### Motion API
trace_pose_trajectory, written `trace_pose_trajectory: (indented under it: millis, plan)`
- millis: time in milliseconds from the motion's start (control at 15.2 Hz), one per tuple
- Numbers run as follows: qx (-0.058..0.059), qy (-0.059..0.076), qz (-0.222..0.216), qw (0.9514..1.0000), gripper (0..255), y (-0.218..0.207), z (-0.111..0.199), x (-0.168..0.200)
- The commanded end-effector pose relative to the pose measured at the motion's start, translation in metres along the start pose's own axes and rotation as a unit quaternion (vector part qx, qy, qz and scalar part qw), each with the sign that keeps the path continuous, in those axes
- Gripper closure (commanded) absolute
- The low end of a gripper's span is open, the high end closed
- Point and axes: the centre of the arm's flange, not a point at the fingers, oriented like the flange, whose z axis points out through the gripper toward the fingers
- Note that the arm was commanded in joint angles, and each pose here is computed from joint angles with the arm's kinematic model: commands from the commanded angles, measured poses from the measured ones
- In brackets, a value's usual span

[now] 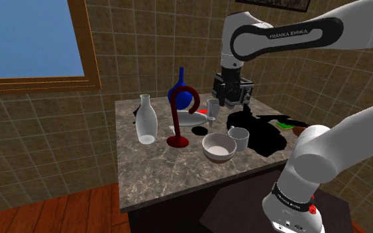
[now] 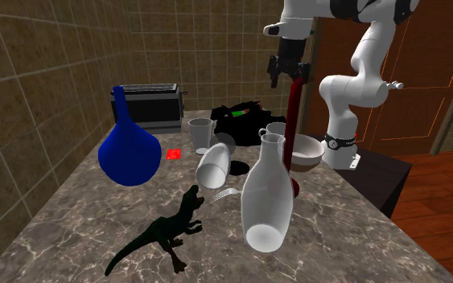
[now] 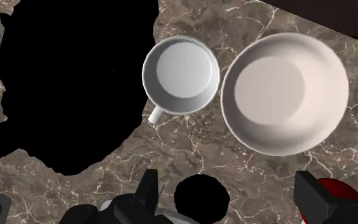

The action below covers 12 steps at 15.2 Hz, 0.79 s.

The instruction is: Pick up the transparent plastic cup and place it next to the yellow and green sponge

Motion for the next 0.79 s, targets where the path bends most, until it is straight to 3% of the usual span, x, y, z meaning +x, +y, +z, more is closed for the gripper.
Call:
trace_pose_trajectory:
  millis: [0,726]
  plan:
    - [-0.002,0.001,-0.002,1.0000,0,0.012,0.015,0.019]
    - [-0.013,0.001,-0.011,0.9999,0,0.087,0.083,0.120]
